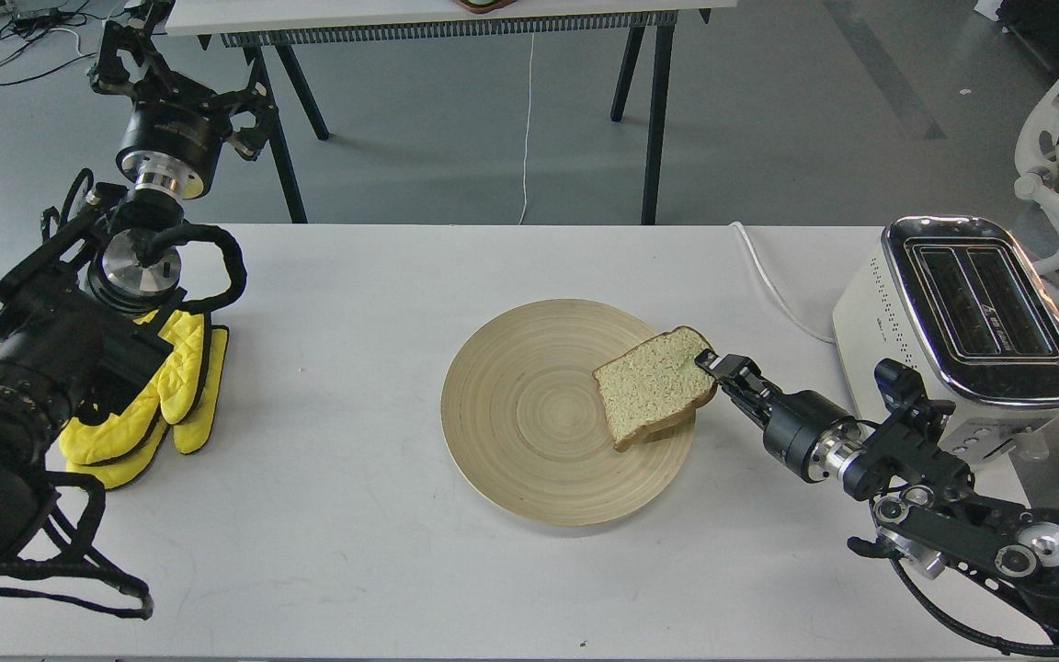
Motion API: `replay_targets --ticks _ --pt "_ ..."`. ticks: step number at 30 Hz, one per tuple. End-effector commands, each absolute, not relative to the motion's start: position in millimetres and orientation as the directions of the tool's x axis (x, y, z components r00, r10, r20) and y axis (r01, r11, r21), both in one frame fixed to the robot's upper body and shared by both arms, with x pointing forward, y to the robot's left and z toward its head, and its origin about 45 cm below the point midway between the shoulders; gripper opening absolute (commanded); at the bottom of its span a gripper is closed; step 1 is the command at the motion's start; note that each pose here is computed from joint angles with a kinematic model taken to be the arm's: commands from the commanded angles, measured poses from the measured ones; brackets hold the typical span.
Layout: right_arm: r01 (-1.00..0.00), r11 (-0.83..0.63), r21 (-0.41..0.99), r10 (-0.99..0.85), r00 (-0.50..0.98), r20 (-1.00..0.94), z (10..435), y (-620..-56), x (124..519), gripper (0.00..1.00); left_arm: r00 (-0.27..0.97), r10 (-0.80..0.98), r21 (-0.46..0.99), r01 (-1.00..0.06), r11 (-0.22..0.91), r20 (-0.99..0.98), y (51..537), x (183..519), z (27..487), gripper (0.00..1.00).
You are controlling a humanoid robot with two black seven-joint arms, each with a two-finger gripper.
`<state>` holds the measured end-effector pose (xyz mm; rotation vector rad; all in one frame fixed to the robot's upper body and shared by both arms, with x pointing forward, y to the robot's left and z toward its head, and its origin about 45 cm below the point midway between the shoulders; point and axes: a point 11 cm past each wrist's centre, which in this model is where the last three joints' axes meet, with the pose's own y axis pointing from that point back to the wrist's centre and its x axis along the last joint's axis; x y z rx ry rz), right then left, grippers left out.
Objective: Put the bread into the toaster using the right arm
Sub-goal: 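Lift the bread with the right gripper and carry it above the toaster slot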
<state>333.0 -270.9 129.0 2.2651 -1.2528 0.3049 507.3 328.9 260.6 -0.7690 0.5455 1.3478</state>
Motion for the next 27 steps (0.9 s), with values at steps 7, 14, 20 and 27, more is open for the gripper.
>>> replay_targets --ticks 7,14,20,27 --pt "-0.928 -0.310 0.207 -0.618 0.362 0.698 266.9 -376.9 358.8 0.03 0.160 0.651 -0.174 -0.984 0.044 -0.742 329.5 507.2 260.7 1.00" --pt "-0.968 -0.149 0.201 -0.443 0.247 0.862 328.3 -460.5 340.4 0.03 0.161 0.651 -0.174 -0.984 0.044 -0.742 328.8 507.3 260.6 1.00" --pt "-0.959 -0.111 0.259 -0.309 0.281 0.908 323.5 -482.2 324.2 0.03 0.162 0.651 -0.174 -0.984 0.046 -0.742 328.2 507.3 260.6 1.00" --pt "-0.944 -0.069 0.324 -0.300 0.329 0.896 300.8 -490.8 318.3 0.03 0.162 0.651 -0.174 -0.984 0.047 -0.741 328.4 507.6 261.1 1.00"
